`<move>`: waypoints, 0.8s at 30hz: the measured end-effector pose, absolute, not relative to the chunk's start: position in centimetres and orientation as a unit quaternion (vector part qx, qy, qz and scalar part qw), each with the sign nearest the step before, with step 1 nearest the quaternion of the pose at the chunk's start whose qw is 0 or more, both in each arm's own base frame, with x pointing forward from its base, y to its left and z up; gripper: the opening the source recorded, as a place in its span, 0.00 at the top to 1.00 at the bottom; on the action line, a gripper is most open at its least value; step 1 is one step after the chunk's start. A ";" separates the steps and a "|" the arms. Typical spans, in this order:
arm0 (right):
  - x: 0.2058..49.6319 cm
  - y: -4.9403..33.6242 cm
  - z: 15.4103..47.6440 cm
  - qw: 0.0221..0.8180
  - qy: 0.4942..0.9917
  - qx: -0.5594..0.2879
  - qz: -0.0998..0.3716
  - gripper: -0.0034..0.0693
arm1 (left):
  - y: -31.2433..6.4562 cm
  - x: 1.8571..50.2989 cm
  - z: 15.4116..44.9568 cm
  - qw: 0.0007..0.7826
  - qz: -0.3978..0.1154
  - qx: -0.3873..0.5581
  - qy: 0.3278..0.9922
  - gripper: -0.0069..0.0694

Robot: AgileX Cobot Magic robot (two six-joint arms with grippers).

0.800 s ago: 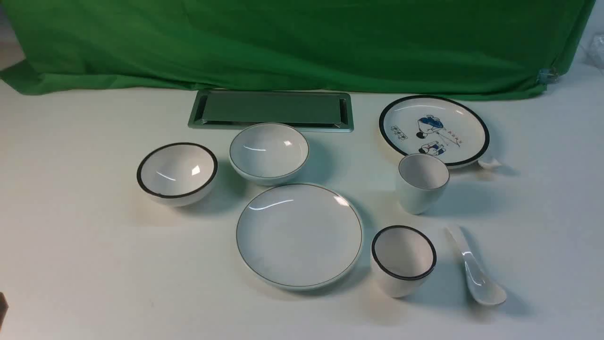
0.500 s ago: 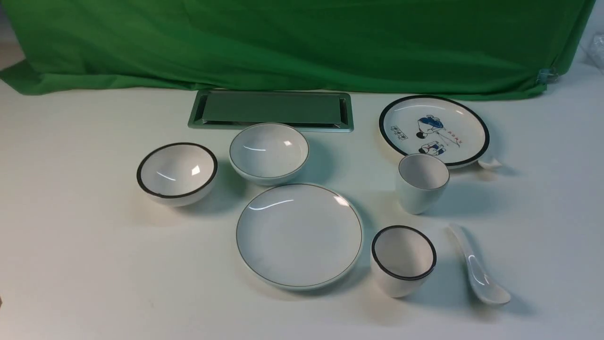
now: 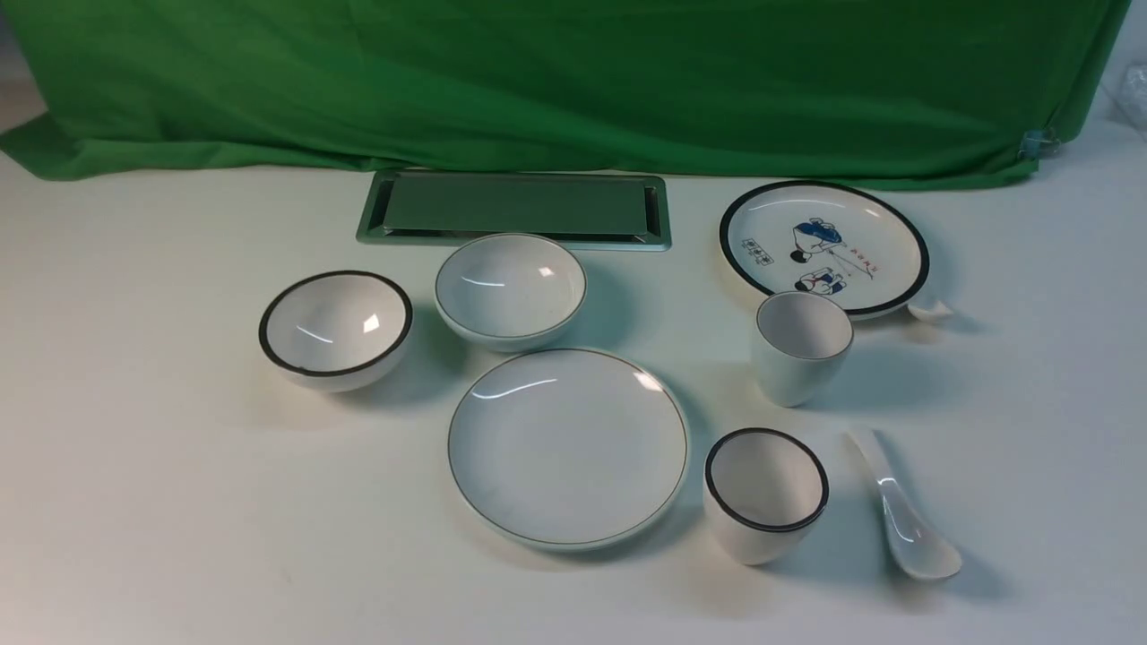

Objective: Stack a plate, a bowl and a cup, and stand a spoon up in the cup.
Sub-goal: Use the left arm to grab a blue rice bowl

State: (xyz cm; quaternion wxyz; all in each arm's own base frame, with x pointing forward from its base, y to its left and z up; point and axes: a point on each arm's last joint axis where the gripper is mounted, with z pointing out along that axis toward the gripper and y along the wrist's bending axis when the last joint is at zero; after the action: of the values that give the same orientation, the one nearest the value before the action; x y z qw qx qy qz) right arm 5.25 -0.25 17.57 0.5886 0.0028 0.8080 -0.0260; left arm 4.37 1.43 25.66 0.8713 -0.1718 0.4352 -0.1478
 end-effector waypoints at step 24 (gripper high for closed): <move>5.6 -0.2 21.2 0.698 0.650 0.217 0.205 0.67 | -1.9 22.1 34.9 0.285 -0.120 -0.007 0.951 0.91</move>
State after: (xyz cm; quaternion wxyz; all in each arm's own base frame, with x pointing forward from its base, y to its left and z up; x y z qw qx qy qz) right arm 5.61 -0.18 21.21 0.6985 0.2167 0.6504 0.2054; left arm 22.08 -1.92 34.86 0.2846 -0.0068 0.9510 -0.1203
